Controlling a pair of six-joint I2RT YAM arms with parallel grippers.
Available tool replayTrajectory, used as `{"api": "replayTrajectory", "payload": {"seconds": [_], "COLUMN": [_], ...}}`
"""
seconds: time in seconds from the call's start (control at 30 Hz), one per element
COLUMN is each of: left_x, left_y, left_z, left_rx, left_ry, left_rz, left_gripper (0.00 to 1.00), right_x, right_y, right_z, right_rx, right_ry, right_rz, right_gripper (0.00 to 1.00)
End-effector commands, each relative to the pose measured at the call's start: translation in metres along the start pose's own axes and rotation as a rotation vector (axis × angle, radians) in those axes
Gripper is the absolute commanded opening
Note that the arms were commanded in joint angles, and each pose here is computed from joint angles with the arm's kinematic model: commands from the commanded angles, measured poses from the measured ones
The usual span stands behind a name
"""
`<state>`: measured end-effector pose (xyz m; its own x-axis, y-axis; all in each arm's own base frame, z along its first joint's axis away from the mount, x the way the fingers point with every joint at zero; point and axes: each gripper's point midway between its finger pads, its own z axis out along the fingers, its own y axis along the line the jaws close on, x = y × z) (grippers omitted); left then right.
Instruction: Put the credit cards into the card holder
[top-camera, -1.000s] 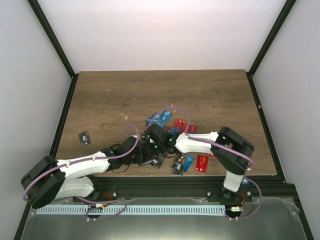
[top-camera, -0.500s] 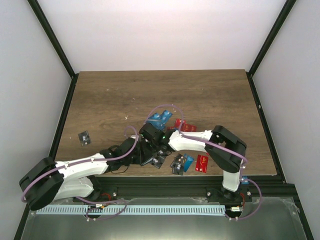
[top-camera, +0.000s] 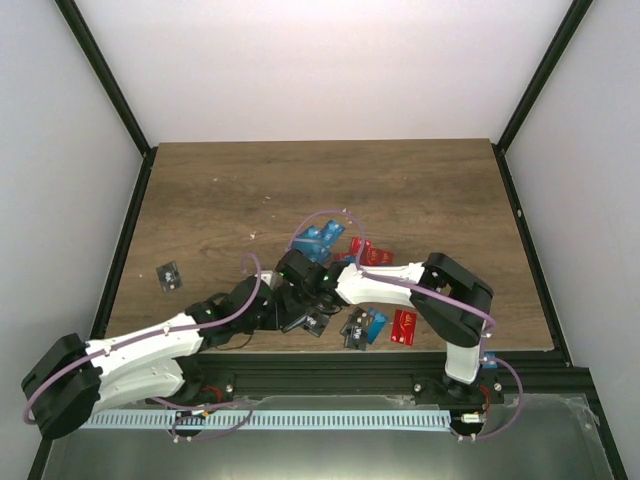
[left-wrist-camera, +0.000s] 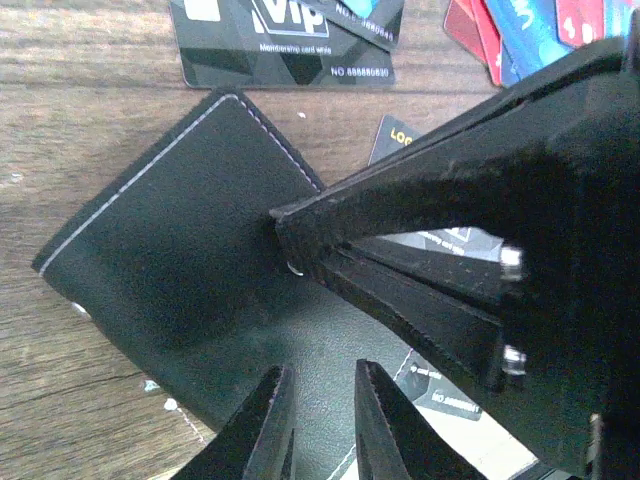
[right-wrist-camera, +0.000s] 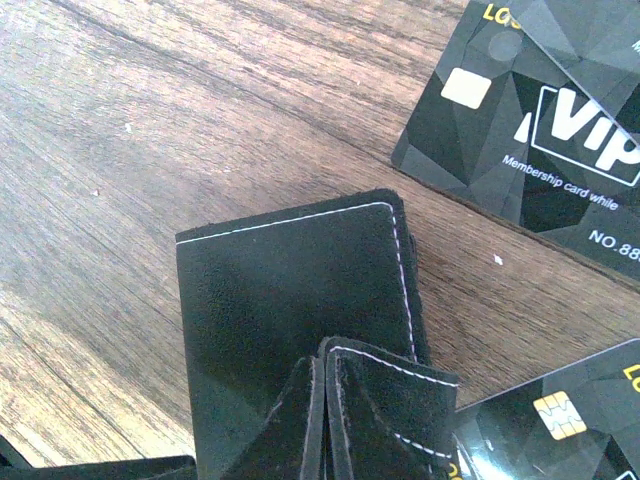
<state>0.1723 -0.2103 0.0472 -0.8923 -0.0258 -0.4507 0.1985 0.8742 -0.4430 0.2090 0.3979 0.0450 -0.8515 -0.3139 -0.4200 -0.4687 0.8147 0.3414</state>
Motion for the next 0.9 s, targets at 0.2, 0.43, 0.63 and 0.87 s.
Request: {"api": "replayTrajectory", "payload": {"seconds": [0.2,0.43,0.63,0.87], "left_x": [0.005,0.009,0.01,0.011], "left_y": [0.023,0.026,0.028,0.027], "left_z": [0.007,0.016,0.014,0.016], "left_rx": [-0.095,-0.097,-0.1,-0.098], "left_ry": [-0.004,0.008,0.004,0.012], "left_rz": [-0.023,-0.015,-0.013,-0.005], "left_gripper": [0.19,0.17,0.17,0.17], "right_x": [0.017,0.016,0.02,0.021], "right_y": [-0.008,-0.01,-0.015,-0.016], "right_z": [-0.007,-0.011,-0.01,-0.012], "right_rx": [0.038,0.043,0.062,0.066], "right_ry": [0.044,0.044,0.052,0.059], "right_rz": [-0.036,-0.04,-0.042,-0.055], "right_gripper": [0.01,0.01,0.01,0.01]}}
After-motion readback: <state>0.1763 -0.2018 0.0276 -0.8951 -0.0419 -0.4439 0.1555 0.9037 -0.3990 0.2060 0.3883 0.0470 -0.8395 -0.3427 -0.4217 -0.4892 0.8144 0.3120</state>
